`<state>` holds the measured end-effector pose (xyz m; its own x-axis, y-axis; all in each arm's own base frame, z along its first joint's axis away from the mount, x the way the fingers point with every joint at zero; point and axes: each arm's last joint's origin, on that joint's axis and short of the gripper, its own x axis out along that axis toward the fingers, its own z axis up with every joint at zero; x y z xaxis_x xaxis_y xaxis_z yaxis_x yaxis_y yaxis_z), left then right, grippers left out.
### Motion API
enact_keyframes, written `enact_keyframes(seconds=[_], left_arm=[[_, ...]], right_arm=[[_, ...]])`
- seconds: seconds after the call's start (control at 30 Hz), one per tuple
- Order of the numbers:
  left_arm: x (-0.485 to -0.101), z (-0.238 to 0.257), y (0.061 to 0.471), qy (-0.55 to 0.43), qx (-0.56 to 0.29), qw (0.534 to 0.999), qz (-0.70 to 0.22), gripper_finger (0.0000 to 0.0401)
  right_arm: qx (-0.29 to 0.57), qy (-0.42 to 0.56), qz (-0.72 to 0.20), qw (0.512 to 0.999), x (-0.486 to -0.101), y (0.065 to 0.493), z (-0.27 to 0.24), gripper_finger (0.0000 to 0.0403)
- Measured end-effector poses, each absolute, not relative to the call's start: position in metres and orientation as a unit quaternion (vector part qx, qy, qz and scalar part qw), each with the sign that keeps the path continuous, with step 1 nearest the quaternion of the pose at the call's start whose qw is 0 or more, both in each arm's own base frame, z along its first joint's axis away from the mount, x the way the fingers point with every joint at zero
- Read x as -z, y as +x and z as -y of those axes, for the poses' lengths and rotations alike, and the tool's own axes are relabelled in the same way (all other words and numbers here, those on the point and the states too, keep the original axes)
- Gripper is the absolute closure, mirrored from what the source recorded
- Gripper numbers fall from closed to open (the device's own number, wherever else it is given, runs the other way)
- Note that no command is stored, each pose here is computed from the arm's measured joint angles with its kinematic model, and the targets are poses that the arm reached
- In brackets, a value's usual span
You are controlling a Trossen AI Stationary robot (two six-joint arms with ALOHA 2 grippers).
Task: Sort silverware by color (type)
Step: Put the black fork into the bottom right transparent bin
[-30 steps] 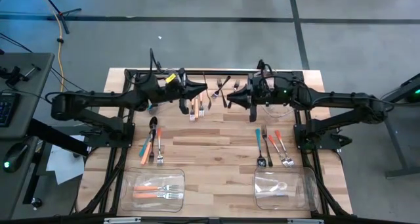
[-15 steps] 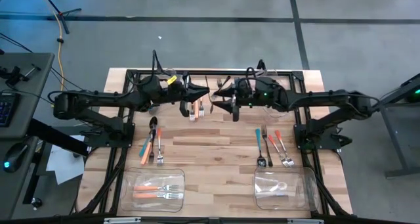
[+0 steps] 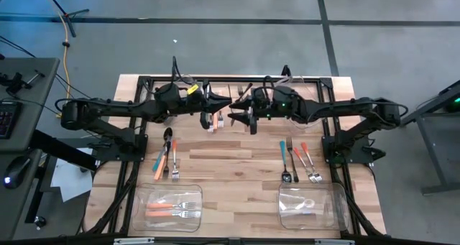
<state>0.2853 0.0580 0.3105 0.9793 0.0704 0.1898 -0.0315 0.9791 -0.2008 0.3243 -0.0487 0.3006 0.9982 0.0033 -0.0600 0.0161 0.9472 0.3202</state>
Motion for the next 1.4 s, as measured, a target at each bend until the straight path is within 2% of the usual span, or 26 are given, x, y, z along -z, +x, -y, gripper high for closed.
enact_keyframes(seconds=[0.13, 0.27, 0.33, 0.43, 0.57, 0.8, 1.13, 1.4], left_arm=[[-0.310, -0.058, 0.285, -0.099, -0.026, 0.990, 0.098, 0.0400], [-0.310, -0.058, 0.285, -0.099, -0.026, 0.990, 0.098, 0.0400], [-0.310, -0.058, 0.285, -0.100, -0.027, 0.990, 0.098, 0.0400], [-0.310, -0.058, 0.285, -0.099, -0.027, 0.990, 0.098, 0.0395], [-0.310, -0.058, 0.285, -0.100, -0.027, 0.990, 0.097, 0.0380], [-0.309, -0.059, 0.283, -0.109, -0.034, 0.990, 0.082, 0.0339], [-0.322, -0.058, 0.251, -0.109, -0.057, 0.992, 0.017, 0.0256], [-0.310, -0.048, 0.220, -0.116, -0.056, 0.992, -0.013, 0.0245]], right_arm=[[0.004, 0.164, -0.037, 0.986, -0.299, 0.324, 0.049, 0.0267], [0.005, 0.162, -0.036, 0.986, -0.299, 0.324, 0.049, 0.0370], [0.003, 0.161, -0.036, 0.986, -0.299, 0.324, 0.050, 0.0390], [0.003, 0.162, -0.036, 0.986, -0.299, 0.324, 0.051, 0.0384], [0.003, 0.159, -0.037, 0.987, -0.299, 0.324, 0.051, 0.0396], [0.005, 0.142, -0.039, 0.989, -0.303, 0.319, 0.052, 0.0398], [0.044, 0.098, -0.101, 0.989, -0.328, 0.269, 0.062, 0.0400], [0.090, 0.070, -0.154, 0.981, -0.342, 0.222, 0.059, 0.0402]])
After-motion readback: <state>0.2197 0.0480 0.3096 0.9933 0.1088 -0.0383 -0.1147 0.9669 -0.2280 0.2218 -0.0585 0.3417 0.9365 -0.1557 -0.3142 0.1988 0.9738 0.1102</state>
